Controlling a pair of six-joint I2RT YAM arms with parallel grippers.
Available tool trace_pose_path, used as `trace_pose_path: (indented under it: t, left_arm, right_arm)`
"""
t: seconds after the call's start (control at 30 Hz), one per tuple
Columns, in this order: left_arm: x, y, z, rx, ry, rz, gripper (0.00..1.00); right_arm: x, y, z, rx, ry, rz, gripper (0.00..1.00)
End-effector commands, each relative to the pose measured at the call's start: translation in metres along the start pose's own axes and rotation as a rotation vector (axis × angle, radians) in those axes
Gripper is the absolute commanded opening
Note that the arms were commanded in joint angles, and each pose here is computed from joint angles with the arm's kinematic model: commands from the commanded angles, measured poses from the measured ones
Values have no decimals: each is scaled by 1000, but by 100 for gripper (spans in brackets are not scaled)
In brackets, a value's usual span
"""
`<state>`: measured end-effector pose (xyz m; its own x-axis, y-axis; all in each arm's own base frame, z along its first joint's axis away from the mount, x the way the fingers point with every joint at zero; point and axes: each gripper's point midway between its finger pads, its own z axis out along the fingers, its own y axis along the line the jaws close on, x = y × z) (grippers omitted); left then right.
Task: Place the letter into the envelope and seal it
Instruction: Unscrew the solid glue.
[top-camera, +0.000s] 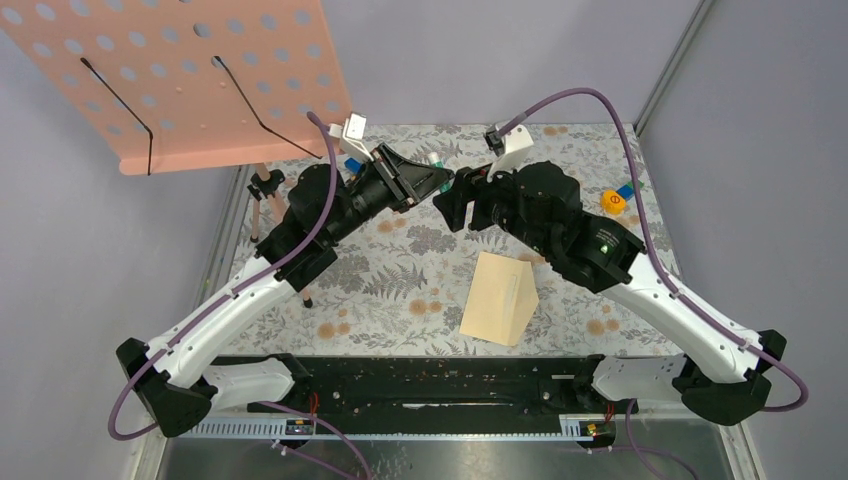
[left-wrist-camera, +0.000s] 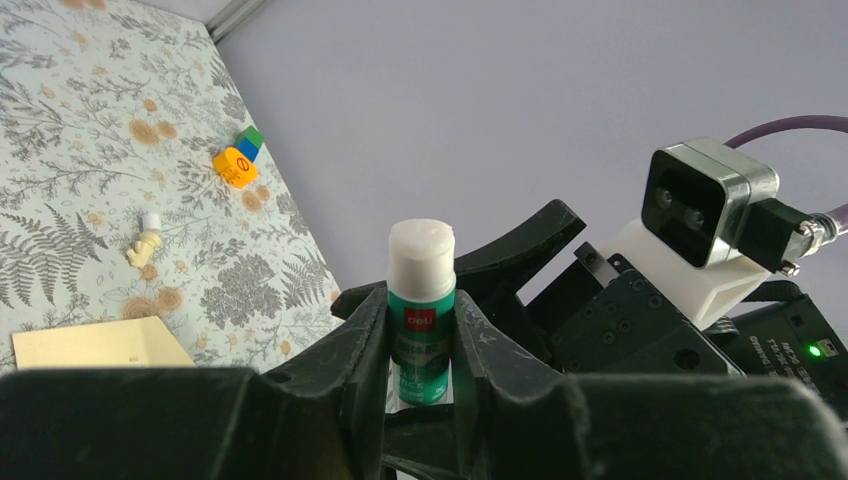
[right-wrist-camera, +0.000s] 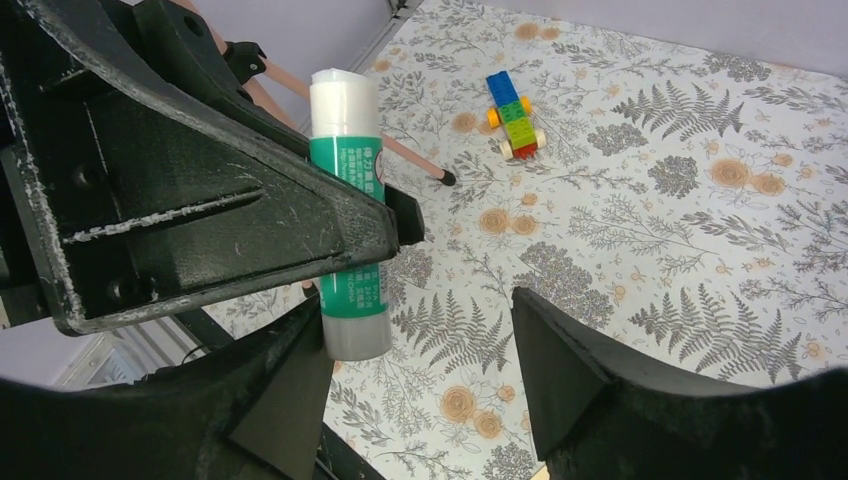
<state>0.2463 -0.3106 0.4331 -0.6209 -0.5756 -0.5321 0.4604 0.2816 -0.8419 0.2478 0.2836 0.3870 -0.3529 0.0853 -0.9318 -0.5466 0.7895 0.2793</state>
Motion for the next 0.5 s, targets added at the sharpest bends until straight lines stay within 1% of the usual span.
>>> trace_pose_path:
  t: [0.0, 0.1, 0.2, 0.3, 0.33, 0.37, 0.43, 0.47]
  left_arm:
    - [-12, -25, -11, 82, -35, 24, 0]
    - [-11, -27, -11, 93, -27, 27, 0]
    - [-9, -28, -9, 102, -19, 24, 0]
    - [-8, -28, -7, 108, -11, 16, 0]
    - [-7, -28, -7, 111, -9, 15, 0]
    - [-6, -28, -7, 111, -5, 15, 0]
    - [-6, -28, -7, 112, -2, 17, 0]
    - [-5, -29, -8, 114, 0, 19, 0]
  right_arm:
    - [-12, -9, -11, -14, -63, -9, 69]
    - [-16, 5, -17, -97, -72, -26, 67]
    - [-17, 12, -17, -129, -50, -35, 58]
    - [-15, 18, -14, -152, -29, -29, 44]
    - [-15, 18, -13, -153, -31, -25, 40]
    - [-14, 18, -12, -151, -34, -18, 33]
    - [-15, 19, -13, -156, -44, -10, 25]
    - [-16, 20, -14, -163, -48, -8, 19]
